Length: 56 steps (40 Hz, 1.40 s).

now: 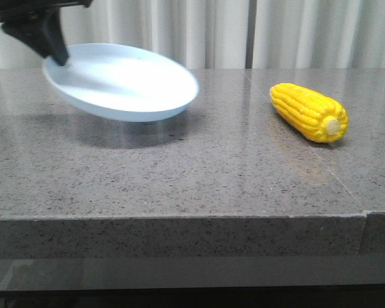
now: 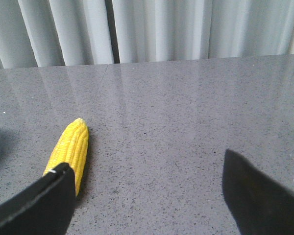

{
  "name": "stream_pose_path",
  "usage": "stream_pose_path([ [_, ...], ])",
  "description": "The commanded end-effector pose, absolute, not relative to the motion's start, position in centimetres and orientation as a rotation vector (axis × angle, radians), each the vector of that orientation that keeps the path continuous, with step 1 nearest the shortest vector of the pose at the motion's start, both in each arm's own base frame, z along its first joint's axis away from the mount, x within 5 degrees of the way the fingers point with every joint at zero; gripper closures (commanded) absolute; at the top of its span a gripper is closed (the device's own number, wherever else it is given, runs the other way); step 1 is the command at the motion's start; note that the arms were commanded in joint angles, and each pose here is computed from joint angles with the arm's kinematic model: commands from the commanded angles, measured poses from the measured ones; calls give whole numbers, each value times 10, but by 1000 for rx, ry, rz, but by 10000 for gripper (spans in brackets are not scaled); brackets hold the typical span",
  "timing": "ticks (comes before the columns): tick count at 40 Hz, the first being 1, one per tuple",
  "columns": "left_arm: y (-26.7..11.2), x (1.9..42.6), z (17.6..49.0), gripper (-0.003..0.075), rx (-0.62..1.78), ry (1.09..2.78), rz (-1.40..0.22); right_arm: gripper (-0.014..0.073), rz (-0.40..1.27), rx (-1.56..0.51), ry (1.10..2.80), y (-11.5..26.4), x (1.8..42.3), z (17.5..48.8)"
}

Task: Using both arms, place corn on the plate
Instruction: 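Grip the plate rim and drag it toward the corn cob, then release the plate and lift the left gripper away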

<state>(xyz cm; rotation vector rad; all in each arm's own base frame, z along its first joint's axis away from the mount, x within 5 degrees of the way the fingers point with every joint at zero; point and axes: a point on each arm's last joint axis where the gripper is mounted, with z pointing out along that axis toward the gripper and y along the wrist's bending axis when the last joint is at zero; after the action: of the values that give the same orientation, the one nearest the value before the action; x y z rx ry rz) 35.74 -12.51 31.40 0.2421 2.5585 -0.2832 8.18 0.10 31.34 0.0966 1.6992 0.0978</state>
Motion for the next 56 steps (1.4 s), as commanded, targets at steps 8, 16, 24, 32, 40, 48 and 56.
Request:
stream_pose_path([
  [8,-156,362,309,737,293,2532,-370,-39,76,90,1588,-1,83,333],
  [16,-157,364,302,536,326,2550,-358,-39,76,90,1588,-1,83,333],
  [24,-153,357,321,146,331,2485,-347,-39,76,90,1588,-1,83,333],
  [32,-134,337,354,220,355,2366,-217,-39,76,90,1588,-1,83,333],
  [40,-112,304,366,467,333,2262,-122,-39,76,90,1588,-1,83,333],
  [48,-102,272,357,618,319,2110,-184,-39,76,90,1588,-1,83,333],
  [56,-88,232,342,741,321,2030,-212,-39,76,90,1588,-1,83,333],
])
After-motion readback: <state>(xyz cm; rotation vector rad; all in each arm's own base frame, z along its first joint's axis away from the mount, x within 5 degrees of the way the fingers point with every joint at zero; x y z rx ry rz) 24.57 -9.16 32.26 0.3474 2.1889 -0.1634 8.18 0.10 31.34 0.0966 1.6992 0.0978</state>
